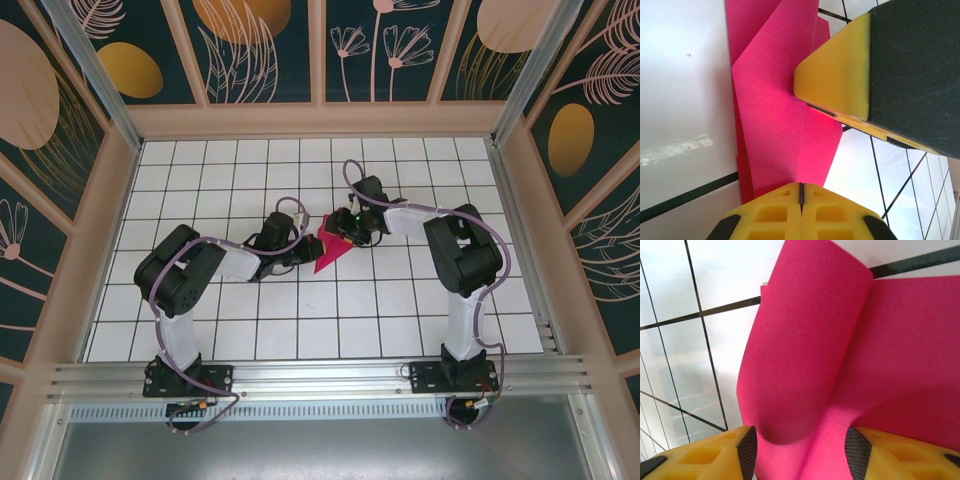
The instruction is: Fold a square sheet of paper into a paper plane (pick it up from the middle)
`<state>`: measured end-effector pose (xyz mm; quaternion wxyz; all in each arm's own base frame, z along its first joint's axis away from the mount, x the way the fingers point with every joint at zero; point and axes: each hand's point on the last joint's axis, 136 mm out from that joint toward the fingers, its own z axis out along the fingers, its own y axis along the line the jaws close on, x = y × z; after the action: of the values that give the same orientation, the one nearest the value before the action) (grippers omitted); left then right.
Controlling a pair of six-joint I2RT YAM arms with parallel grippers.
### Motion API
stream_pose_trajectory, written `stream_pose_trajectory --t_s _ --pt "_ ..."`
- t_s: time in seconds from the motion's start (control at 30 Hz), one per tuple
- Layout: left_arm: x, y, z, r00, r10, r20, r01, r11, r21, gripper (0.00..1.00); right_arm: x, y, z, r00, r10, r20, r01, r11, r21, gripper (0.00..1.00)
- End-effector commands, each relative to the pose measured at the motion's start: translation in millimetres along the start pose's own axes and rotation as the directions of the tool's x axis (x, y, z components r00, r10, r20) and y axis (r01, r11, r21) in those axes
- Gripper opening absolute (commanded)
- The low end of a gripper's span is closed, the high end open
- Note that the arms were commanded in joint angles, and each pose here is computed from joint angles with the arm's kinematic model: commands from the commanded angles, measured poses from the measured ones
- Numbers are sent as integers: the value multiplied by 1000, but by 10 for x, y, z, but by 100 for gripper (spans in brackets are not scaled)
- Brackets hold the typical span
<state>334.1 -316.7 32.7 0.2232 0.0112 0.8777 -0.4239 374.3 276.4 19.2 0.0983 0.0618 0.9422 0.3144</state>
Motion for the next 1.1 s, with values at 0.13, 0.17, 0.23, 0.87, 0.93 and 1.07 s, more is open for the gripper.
stream_pose_trajectory --t_s 0.13,0.17,0.23,0.87,0.93,1.07 --pt "-24 51 49 1000 18 0 -18 999 -32 5 501 -1096 320 988 110 -105 -71 945 321 51" --pt "-19 51 52 1000 20 -1 -20 999 -31 5 505 -1116 323 988 114 -106 -73 941 329 51" --pt "-28 45 51 1000 20 1 -20 999 -31 5 518 -1163 332 987 121 -110 -75 934 350 50" --pt "10 99 100 1000 7 -19 -8 999 -42 6 555 -1304 362 982 146 -123 -83 906 414 47" --pt "11 109 100 1000 7 -18 -8 999 -46 5 562 -1303 371 981 144 -127 -79 907 414 47" --pt "27 139 110 1000 -4 -23 3 999 -54 6 565 -1305 379 981 145 -130 -79 907 413 47"
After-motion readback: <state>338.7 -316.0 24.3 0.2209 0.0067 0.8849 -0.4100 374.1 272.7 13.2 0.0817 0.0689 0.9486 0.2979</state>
